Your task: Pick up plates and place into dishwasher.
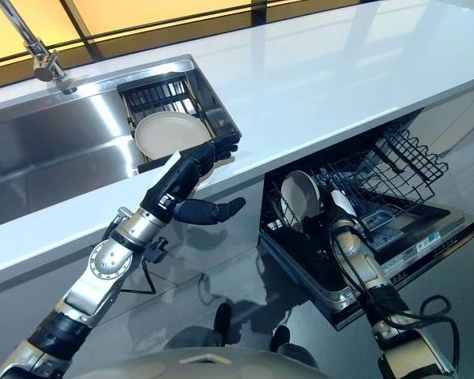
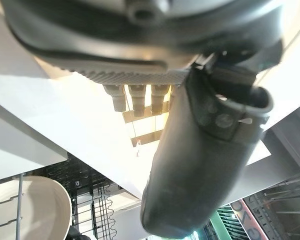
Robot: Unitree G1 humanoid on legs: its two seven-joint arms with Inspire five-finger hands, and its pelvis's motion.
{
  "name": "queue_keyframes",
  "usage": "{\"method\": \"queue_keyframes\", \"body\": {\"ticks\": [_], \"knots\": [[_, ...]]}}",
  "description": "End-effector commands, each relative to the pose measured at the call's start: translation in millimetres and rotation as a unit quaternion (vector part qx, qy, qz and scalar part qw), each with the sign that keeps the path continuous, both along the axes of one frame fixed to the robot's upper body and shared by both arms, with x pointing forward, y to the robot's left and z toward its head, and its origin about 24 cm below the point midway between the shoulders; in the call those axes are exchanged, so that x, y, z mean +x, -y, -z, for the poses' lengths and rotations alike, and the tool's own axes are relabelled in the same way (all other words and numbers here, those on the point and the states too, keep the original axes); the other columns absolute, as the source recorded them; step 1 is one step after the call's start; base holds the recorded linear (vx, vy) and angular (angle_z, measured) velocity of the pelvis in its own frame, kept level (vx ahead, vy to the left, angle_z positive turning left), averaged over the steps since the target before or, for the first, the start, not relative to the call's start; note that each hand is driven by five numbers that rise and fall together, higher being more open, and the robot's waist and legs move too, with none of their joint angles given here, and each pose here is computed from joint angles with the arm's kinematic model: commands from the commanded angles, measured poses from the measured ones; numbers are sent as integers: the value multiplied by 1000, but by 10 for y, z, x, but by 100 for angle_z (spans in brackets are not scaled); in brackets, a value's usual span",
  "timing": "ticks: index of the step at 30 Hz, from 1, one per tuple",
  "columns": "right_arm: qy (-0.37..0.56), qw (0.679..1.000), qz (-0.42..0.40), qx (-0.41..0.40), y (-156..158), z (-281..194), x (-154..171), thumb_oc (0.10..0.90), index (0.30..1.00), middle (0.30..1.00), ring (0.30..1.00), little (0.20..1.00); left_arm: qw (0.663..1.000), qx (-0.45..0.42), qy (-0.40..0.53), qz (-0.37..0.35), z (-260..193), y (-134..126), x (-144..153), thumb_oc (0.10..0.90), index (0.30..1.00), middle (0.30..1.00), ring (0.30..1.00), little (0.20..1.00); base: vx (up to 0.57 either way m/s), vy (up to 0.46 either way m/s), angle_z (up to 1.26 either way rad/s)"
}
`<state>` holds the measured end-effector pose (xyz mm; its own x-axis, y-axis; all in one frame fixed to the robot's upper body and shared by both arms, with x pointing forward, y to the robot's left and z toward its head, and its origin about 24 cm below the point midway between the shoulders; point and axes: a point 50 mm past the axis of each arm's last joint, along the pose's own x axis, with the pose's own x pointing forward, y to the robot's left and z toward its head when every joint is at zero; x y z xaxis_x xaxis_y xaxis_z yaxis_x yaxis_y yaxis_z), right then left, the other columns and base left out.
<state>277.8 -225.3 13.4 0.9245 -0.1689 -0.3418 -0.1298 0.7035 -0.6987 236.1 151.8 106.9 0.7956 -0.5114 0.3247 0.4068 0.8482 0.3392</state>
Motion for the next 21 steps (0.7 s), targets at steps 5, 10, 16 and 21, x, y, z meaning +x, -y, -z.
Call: {"method": "queue_keyframes", "body": {"ticks": [5,10,16,21], "knots": [[232,972,-22,-20,40,-793,80,800,900,900,900,900,988,-43,146,16,-484,65,-123,800,900,900,900,900,-19,7,-11],[300,954,-4,-24,83,-931,-9,800,900,900,900,900,988,-42,149,9,-496,48,-135,800,900,900,900,900,-8,2,-7],[458,888,28,-33,71,-1250,-134,800,900,900,900,900,987,-44,156,-6,-513,45,-136,800,900,900,900,900,2,3,-7],[568,822,40,-30,29,-1459,-279,800,900,900,900,900,984,-51,170,-28,-554,-6,-157,800,900,900,900,900,4,5,-7]]}}
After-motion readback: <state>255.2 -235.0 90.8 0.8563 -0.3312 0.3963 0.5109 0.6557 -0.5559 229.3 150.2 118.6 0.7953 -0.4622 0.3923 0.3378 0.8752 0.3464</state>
